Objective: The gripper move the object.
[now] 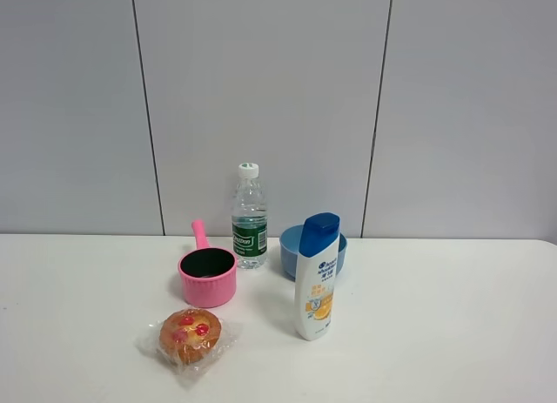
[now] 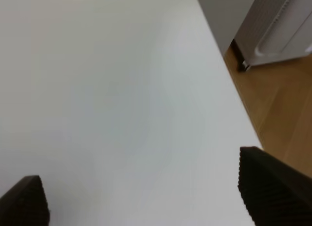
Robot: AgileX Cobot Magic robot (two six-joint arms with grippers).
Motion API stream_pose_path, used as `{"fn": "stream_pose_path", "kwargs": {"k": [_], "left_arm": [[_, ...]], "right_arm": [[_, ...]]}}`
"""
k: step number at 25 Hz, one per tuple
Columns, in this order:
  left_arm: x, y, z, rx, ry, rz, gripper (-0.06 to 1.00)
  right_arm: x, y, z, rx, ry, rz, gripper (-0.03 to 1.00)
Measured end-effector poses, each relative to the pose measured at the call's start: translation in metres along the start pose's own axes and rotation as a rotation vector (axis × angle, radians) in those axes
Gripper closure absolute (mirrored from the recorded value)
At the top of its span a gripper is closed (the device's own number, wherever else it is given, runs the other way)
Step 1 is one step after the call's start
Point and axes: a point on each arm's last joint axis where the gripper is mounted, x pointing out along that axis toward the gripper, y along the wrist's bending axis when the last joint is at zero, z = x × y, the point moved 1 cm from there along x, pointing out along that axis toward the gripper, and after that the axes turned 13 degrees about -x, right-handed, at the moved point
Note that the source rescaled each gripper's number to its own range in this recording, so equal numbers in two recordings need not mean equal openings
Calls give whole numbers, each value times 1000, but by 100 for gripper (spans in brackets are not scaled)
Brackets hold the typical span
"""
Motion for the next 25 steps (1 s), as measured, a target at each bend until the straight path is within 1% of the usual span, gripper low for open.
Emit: {"fn": "stream_pose_path", "kwargs": {"k": [8,14,16,18,21,25], "left_arm": [[0,0,0,0,0,0,-6],[0,0,0,0,0,0,-6],[0,0,0,0,0,0,-6],[0,0,0,0,0,0,-6],[0,0,0,0,0,0,-6],[0,0,0,0,0,0,-6]], "right_arm": [[6,5,-19,-121,-15,-3,37],[5,5,-18,-128,-19,2,37],[2,5,-14,-102,-25,9,37],[-2,5,-8,-24,-40,27,37],[-2,8,1,77,-103,68,37],[-2,7,10,94,-183,65,37]]}}
